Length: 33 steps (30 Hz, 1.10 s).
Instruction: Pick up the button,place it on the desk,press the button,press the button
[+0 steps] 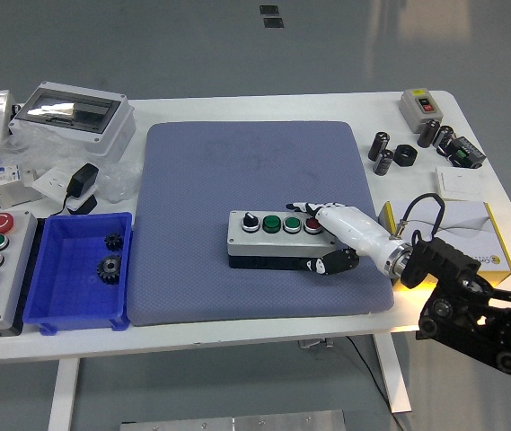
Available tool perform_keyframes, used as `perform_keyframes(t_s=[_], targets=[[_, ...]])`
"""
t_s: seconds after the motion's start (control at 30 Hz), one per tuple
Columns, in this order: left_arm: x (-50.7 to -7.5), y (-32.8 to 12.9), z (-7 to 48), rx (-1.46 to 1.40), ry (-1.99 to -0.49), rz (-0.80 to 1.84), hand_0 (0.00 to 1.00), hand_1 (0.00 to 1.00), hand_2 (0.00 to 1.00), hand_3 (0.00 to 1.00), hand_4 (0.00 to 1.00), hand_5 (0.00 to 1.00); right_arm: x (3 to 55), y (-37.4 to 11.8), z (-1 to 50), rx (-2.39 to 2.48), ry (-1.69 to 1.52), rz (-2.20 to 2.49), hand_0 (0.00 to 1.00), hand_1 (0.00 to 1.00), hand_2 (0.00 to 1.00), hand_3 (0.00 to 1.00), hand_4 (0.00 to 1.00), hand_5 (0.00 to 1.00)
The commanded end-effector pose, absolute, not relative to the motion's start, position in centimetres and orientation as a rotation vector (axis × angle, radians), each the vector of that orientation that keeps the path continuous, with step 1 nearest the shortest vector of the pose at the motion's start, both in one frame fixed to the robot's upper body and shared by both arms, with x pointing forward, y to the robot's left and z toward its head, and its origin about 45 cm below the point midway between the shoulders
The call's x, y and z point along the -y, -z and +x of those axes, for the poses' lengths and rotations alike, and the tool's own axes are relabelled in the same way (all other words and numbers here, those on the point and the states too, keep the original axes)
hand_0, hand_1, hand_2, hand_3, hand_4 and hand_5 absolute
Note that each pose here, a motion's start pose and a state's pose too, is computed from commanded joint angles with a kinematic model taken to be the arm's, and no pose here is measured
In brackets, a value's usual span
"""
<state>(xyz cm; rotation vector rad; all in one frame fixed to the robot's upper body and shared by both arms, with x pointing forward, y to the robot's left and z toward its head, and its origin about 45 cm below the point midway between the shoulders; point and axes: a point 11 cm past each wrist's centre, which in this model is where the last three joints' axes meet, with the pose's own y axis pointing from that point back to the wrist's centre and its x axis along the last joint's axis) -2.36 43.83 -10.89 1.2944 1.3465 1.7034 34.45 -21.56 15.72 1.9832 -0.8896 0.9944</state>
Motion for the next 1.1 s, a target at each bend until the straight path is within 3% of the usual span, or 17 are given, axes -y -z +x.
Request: perform_keyframes(t_s=[0.3,0.33,0.5,0.53,1.1], targets=[[-43.9,10.9,-2.4,-1.344,-1.700,1.296,0.657,0.588,0.620,0.682,0.841,0.283,21.8,-15.9,34.6,0.891,-0.950,1.997,0.942,0.907,0.916,0.995,0.602,0.002],[-43.9,10.9,-2.3,-1.344,-1.699,1.297,0.657,0.588,0.620,0.678,0.841,0.280,21.8,-15.9,34.6,0.888,-0.947,1.998,0.983,0.949,0.977,0.998,0.699,0.005],[-43.9,10.9,-2.3,-1.341,-1.696,1.298,0.657,0.588,0.620,0.678,0.841,0.280,22.0,-16.1,34.7,0.884,-0.946,1.995,0.983,0.949,0.977,0.998,0.699,0.005],[-43.9,10.9,-2.2,-1.340,-1.694,1.299,0.657,0.587,0.620,0.677,0.841,0.278,22.0,-16.1,34.8,0.884,-0.947,1.994,0.987,0.957,0.989,0.998,0.749,0.034],[-43.8,10.9,-2.4,-1.340,-1.684,1.302,0.656,0.587,0.620,0.674,0.842,0.268,22.5,-17.1,34.4,0.885,-0.867,2.047,0.997,0.961,0.998,0.998,0.757,0.024]])
